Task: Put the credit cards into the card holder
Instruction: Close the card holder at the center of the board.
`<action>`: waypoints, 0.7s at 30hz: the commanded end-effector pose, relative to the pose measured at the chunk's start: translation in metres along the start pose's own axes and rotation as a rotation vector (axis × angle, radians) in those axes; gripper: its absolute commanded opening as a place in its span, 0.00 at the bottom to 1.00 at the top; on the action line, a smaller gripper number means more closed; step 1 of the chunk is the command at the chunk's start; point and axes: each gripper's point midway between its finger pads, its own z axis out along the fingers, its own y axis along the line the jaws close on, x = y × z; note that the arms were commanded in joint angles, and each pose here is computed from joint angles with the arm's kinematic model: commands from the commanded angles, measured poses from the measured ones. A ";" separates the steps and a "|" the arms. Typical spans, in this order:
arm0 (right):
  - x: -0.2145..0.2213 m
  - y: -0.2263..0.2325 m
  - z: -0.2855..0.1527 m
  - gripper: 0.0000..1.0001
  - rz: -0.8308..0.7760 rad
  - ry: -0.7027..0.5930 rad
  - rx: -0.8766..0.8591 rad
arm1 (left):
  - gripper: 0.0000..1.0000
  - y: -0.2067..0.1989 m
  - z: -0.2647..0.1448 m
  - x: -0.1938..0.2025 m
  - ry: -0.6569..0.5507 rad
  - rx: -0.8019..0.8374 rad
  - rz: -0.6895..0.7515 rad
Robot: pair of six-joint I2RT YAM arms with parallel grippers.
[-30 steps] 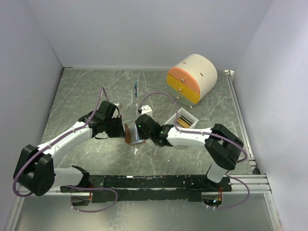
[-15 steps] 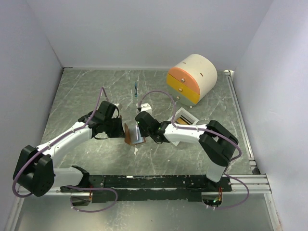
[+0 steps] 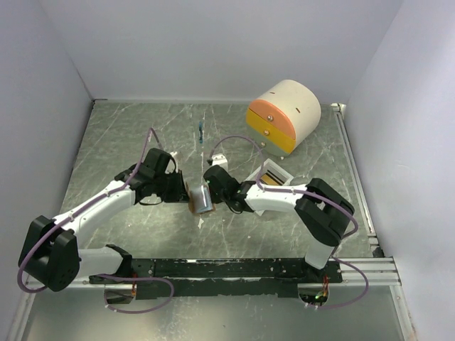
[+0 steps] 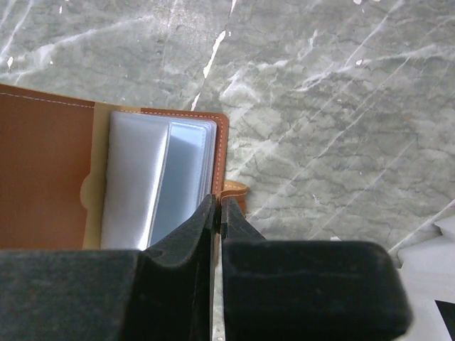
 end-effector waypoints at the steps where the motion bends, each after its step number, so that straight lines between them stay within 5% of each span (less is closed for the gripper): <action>1: 0.005 -0.005 -0.002 0.00 0.065 -0.011 -0.025 | 0.29 -0.047 -0.006 -0.012 -0.032 0.249 0.051; 7: 0.006 -0.011 -0.004 0.00 0.123 -0.022 -0.062 | 0.42 -0.057 0.004 -0.013 -0.046 0.335 0.084; 13: 0.006 -0.018 -0.006 0.00 0.152 -0.022 -0.077 | 0.42 -0.058 0.023 -0.009 -0.009 0.368 0.068; 21: 0.008 -0.017 -0.005 0.00 0.169 -0.020 -0.091 | 0.44 -0.063 0.030 -0.025 -0.104 0.405 0.132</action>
